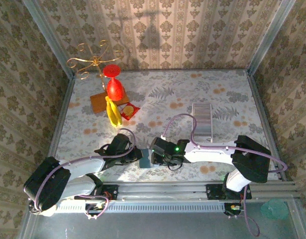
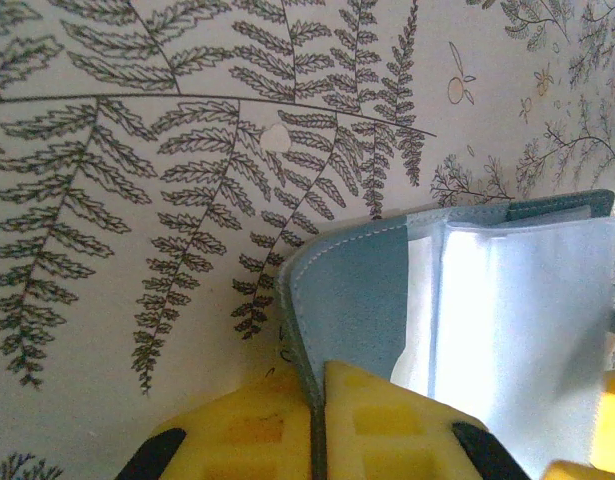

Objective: Put the credit cards into the card holder

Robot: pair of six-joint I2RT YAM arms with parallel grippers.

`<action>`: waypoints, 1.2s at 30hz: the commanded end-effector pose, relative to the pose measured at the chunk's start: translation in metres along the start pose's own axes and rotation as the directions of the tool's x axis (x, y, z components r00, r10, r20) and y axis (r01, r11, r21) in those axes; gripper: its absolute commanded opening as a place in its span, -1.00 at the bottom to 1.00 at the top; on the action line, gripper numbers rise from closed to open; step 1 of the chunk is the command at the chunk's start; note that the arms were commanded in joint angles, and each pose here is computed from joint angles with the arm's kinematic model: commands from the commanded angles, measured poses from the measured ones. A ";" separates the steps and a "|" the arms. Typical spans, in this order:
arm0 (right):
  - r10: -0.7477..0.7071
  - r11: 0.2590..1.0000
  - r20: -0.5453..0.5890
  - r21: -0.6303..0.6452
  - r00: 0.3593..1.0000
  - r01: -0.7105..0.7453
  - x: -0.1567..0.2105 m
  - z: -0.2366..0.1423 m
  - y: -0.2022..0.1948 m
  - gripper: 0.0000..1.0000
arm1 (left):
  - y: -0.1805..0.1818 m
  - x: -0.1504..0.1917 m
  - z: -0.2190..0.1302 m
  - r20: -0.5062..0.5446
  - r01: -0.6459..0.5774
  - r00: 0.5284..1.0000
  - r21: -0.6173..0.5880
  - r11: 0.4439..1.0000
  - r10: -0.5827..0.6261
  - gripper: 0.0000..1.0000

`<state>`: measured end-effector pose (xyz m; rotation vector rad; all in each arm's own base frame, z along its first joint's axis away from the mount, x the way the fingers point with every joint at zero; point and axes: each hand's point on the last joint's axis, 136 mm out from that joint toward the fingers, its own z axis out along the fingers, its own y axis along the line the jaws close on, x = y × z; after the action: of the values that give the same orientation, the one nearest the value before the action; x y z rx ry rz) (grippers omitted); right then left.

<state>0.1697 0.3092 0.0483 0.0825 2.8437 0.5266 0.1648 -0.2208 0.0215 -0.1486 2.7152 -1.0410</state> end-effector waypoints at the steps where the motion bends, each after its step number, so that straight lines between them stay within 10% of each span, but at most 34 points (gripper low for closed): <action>1: -0.030 1.000 0.039 0.005 0.999 0.030 -0.007 -0.010 0.006 0.04 | 0.017 0.010 0.001 -0.028 0.019 0.999 -0.059 0.998 -0.021 -0.81; 36: -0.086 0.989 0.068 0.126 0.994 0.076 -0.009 -0.022 -0.005 -0.11 | 0.015 0.011 0.004 -0.042 0.008 0.999 -0.068 0.998 -0.011 -0.83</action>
<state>0.1709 0.3084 0.0637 0.0135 2.8108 0.4134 0.1639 -0.2217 0.0201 -0.1423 2.7205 -1.0350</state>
